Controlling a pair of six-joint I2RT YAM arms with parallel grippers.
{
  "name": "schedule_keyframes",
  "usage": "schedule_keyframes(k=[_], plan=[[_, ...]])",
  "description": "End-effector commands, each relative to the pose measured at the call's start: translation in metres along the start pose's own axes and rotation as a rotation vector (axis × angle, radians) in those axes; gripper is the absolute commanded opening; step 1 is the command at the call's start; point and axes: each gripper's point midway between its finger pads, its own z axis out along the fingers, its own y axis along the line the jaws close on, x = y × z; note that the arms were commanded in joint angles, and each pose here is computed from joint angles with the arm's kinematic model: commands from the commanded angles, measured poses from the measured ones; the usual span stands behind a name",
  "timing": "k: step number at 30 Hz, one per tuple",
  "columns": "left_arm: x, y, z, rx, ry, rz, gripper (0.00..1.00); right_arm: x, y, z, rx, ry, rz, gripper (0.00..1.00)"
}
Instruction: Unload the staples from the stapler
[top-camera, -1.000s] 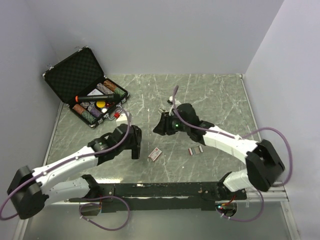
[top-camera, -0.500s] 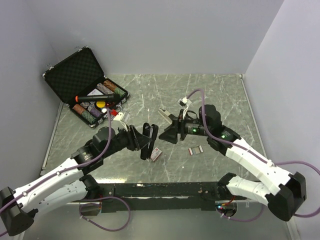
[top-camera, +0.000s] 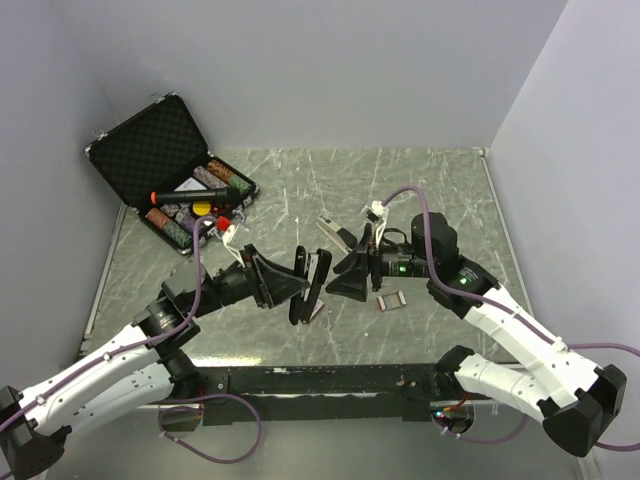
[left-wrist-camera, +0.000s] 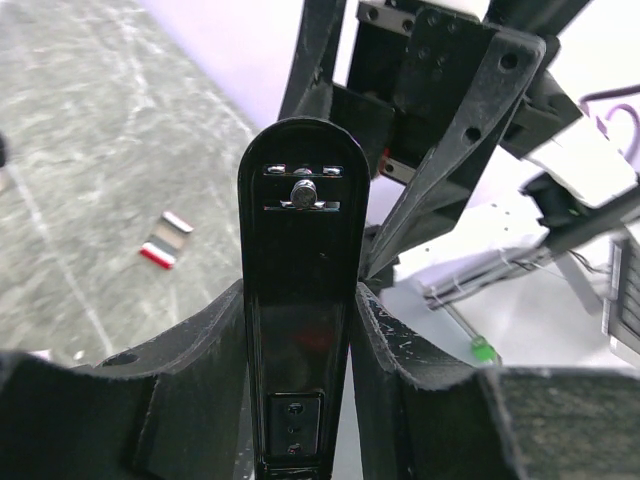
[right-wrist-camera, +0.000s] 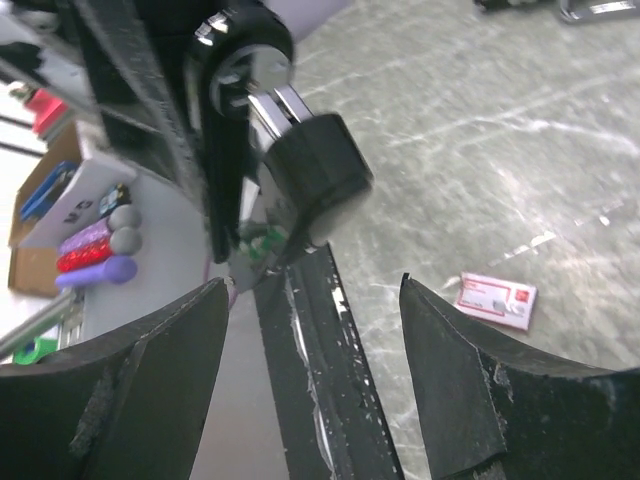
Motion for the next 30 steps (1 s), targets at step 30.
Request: schedule_keyframes(k=[30], plan=[[-0.006, -0.061, -0.007, 0.340, -0.011, 0.054, 0.01, -0.042, 0.057, -0.012, -0.254, -0.121, -0.203, 0.55]])
